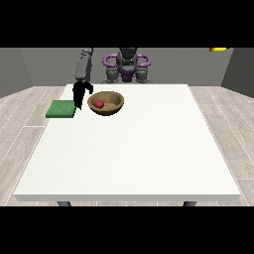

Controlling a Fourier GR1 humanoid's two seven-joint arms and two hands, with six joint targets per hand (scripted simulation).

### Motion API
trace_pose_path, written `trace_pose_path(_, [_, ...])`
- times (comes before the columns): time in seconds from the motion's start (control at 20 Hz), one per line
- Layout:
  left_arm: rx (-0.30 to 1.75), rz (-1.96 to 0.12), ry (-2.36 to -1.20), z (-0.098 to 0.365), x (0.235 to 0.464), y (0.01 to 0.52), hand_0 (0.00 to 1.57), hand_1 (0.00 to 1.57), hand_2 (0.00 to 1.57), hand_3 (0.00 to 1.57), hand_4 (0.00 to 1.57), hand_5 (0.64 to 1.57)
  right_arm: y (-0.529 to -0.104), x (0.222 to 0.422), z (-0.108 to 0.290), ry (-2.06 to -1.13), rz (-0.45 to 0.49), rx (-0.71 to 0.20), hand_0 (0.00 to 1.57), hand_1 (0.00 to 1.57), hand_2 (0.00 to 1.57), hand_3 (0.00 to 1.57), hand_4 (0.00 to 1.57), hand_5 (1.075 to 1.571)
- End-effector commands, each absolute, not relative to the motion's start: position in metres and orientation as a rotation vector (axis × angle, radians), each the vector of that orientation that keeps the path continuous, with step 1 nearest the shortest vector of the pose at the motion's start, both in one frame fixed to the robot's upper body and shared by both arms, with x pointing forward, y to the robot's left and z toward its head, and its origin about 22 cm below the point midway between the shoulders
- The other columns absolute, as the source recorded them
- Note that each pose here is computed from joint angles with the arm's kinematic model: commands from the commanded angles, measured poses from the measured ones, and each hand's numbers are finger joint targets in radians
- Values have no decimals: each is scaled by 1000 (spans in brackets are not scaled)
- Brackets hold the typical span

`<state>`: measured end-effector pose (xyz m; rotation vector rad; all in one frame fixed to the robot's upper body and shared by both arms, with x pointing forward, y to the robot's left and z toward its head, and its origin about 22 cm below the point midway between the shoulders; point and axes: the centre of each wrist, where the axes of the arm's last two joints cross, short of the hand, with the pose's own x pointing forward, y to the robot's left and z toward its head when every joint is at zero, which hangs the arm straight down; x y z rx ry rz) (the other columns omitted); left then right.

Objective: Pick the cup and pour the ball into the bowl, then pick the bowl and place it on the pad

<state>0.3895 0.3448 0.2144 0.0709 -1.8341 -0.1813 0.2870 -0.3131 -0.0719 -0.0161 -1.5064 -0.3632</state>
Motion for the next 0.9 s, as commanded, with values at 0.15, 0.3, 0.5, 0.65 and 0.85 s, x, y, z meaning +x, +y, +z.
trace_pose_path(0.15, [75,-157,-1800,214,368,380,0,0,0,0,1008,1535,-290,301,-87,-1462,-341,8,0,0,0,0,553,1558])
trace_pose_path(0.3, [59,-169,-1866,207,364,371,0,0,0,0,1018,1538,-315,311,-78,-1507,-340,-2,0,0,0,0,514,1552])
trace_pose_path(0.5, [107,-123,-1874,243,360,381,0,0,0,0,1014,1534,-291,311,-92,-1535,-305,26,0,0,0,0,479,1549])
trace_pose_path(0.65, [83,-169,-1900,237,352,377,0,0,0,0,1018,1540,-317,307,-93,-1555,-371,-15,0,0,0,0,449,1546])
trace_pose_path(0.85, [106,-154,-1870,229,352,386,0,0,0,0,1024,1536,-258,312,-101,-1516,-326,27,0,0,0,0,444,1547])
